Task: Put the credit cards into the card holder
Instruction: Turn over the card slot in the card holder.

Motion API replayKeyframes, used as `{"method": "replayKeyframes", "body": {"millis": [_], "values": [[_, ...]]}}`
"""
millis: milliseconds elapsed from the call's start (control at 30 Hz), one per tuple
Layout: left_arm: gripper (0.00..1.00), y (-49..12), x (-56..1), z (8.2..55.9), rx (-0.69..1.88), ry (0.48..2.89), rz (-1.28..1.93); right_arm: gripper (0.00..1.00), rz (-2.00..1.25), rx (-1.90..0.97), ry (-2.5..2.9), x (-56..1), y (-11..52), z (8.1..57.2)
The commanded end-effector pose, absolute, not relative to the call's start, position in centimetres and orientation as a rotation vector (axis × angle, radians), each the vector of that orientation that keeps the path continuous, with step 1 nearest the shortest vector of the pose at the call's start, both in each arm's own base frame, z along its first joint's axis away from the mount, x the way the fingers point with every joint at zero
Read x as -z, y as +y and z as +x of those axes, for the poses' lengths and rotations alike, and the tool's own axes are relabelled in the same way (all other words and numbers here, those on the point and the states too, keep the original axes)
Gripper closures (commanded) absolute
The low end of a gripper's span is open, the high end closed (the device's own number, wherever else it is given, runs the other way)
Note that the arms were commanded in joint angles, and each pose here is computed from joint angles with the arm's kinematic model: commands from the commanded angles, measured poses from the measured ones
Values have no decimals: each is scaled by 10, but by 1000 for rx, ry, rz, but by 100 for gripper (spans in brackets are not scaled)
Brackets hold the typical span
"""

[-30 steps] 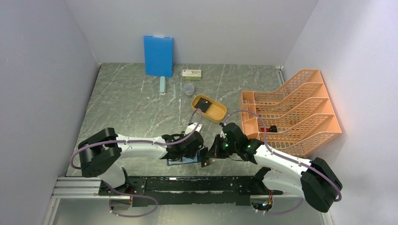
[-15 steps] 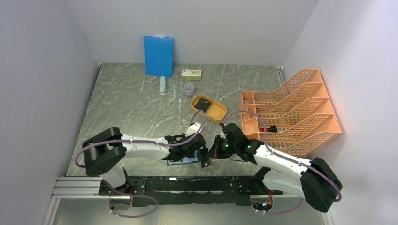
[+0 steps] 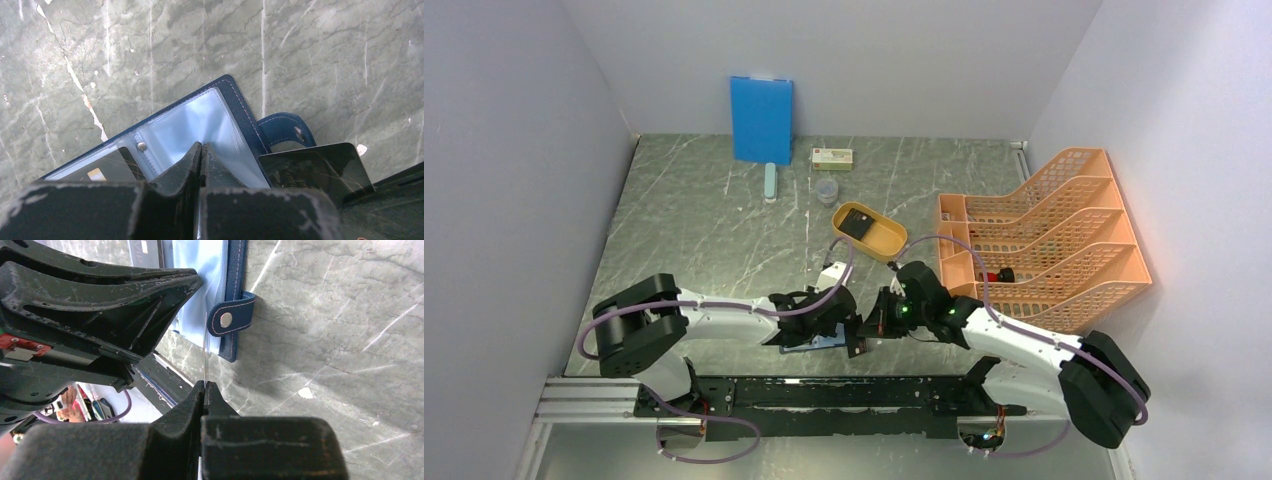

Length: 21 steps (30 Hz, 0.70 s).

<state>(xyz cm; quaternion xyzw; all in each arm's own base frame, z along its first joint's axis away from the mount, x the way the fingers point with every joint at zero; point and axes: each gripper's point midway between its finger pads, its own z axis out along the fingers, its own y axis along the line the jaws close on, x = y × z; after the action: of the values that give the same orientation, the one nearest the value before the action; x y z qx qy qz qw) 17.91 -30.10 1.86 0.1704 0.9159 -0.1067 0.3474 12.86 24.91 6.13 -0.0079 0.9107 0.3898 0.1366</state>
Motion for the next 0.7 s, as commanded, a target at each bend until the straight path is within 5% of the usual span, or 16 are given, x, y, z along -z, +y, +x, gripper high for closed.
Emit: {"method": "replayKeyframes", "body": {"millis": [0, 667], "values": [[95, -260, 21, 158, 119, 2498, 505, 100, -44, -1179, 2625, -64, 259, 130], [95, -255, 26, 155, 115, 2509, 496, 100, -72, -1200, 2643, -60, 265, 130]]}}
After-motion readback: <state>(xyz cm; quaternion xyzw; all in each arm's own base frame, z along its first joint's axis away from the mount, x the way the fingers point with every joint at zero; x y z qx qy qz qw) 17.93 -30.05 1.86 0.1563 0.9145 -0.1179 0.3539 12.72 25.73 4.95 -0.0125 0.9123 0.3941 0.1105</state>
